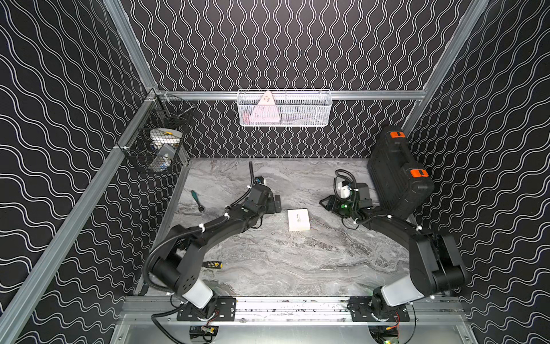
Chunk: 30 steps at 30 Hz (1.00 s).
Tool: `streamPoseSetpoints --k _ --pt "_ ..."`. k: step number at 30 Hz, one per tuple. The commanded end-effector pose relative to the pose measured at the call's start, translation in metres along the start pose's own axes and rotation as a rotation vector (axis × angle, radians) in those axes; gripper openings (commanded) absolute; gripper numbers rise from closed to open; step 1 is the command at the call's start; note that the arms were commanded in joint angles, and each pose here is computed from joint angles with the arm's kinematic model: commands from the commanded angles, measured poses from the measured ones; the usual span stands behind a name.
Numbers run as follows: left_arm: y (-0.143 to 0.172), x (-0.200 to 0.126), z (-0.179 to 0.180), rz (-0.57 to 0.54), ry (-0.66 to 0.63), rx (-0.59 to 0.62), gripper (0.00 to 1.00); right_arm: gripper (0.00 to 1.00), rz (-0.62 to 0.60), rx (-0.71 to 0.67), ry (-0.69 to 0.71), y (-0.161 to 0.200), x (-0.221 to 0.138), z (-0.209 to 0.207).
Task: Place the earrings into the drawer-style jewelry box
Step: Close the drawer of the jewelry box, then reset both arms
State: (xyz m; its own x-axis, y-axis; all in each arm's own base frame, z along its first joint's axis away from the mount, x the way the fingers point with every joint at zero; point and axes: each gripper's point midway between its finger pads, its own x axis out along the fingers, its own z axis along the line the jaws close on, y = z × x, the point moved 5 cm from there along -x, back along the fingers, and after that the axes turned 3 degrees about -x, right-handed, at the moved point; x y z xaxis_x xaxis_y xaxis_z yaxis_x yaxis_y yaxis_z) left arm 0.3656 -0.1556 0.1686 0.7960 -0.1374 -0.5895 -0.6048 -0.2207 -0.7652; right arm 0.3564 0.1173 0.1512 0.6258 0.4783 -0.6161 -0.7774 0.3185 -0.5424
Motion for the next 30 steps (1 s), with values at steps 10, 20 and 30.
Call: streamPoseSetpoints --k 10,20,30 --pt "-0.009 -0.042 0.135 -0.409 -0.48 0.184 0.99 0.96 -0.561 -0.209 0.647 -0.041 -0.09 -0.085" --pt "0.019 -0.014 0.177 -0.389 -0.371 0.13 0.99 0.99 -0.568 -0.188 0.688 -0.022 -0.07 -0.14" --pt "0.032 0.006 0.178 -0.354 -0.267 0.148 0.99 0.99 -0.62 -0.229 0.534 -0.019 -0.054 -0.155"
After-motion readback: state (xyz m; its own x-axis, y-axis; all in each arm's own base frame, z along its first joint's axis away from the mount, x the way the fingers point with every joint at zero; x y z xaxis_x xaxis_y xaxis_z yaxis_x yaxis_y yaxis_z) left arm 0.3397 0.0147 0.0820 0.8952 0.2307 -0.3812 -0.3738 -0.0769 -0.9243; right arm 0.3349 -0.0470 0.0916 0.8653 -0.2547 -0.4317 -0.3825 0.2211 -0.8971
